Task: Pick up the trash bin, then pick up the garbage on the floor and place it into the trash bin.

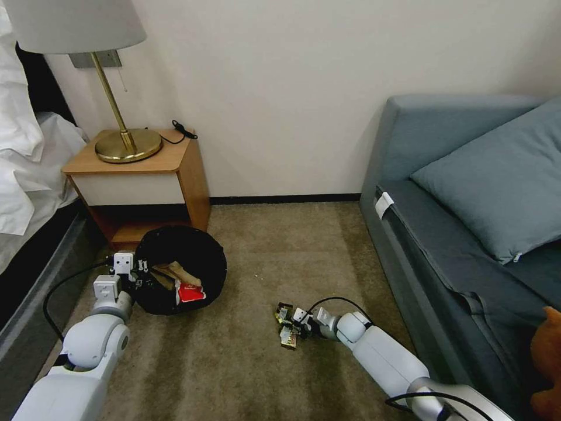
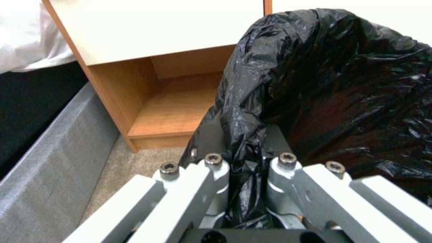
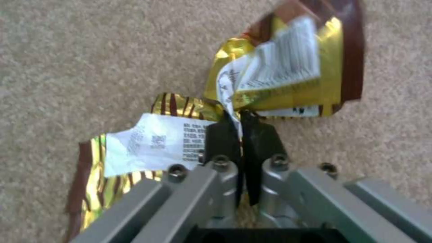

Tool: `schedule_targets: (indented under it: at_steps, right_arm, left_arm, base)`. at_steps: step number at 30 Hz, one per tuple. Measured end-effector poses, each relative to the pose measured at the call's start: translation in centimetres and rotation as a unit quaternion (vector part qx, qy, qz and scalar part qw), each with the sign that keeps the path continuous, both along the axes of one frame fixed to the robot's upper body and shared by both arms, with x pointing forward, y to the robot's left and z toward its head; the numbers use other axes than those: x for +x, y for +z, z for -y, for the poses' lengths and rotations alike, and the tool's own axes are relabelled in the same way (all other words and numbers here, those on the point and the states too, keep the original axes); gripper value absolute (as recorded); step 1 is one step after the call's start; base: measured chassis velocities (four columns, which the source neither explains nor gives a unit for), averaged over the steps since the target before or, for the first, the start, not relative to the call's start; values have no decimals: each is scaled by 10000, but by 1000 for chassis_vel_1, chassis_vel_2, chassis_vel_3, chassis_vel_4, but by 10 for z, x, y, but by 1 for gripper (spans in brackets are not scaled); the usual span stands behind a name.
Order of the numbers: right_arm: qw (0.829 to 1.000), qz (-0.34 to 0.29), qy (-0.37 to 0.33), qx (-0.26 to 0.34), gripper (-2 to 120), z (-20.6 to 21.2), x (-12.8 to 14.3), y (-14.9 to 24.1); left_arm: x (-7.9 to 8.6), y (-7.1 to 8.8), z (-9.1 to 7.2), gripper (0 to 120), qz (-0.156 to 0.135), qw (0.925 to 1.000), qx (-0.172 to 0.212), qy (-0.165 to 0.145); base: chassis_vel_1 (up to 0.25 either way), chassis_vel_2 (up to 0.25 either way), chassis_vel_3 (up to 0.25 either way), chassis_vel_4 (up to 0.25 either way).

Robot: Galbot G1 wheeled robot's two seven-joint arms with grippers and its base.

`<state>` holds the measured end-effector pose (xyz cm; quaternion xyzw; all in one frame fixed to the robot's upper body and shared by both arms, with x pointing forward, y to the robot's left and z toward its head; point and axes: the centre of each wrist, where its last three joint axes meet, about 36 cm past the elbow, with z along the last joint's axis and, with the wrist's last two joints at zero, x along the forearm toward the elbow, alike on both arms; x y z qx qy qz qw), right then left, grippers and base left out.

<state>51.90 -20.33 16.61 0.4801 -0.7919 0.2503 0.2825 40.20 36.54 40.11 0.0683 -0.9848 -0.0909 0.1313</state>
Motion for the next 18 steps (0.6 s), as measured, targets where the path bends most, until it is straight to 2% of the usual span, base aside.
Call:
schedule_targets:
  at_steps: [6, 8, 12, 16, 17, 18]
  right_arm:
    - [10000, 86, -5, 11, 0, 3, 7, 5]
    - [9997, 248, 1, 26, 0, 6, 20, 17]
    - [9993, 365, 37, 10, 0, 9, 29, 26]
    - [9973, 729, 100, -17, 0, 18, 61, 58]
    - [9973, 729, 100, -17, 0, 18, 61, 58]
    - [9958, 905, 133, -38, 0, 22, 77, 74]
  left_arm:
    - [-1, 2, 0, 6, 28, 10000, 3, -8]
    - [-1, 2, 0, 6, 19, 10000, 5, -10]
    - [0, 3, 1, 6, 36, 10000, 4, -3]
    - [6, 7, 3, 6, 85, 10000, -16, -7]
    - [6, 7, 3, 6, 85, 10000, -16, -7]
    - [8, 7, 3, 6, 94, 10000, -15, 1]
  base:
    - [0, 0, 0, 0]
    - [0, 0, 0, 0]
    - [0, 0, 0, 0]
    - [0, 0, 0, 0]
    - [0, 0, 0, 0]
    - [0, 0, 0, 0]
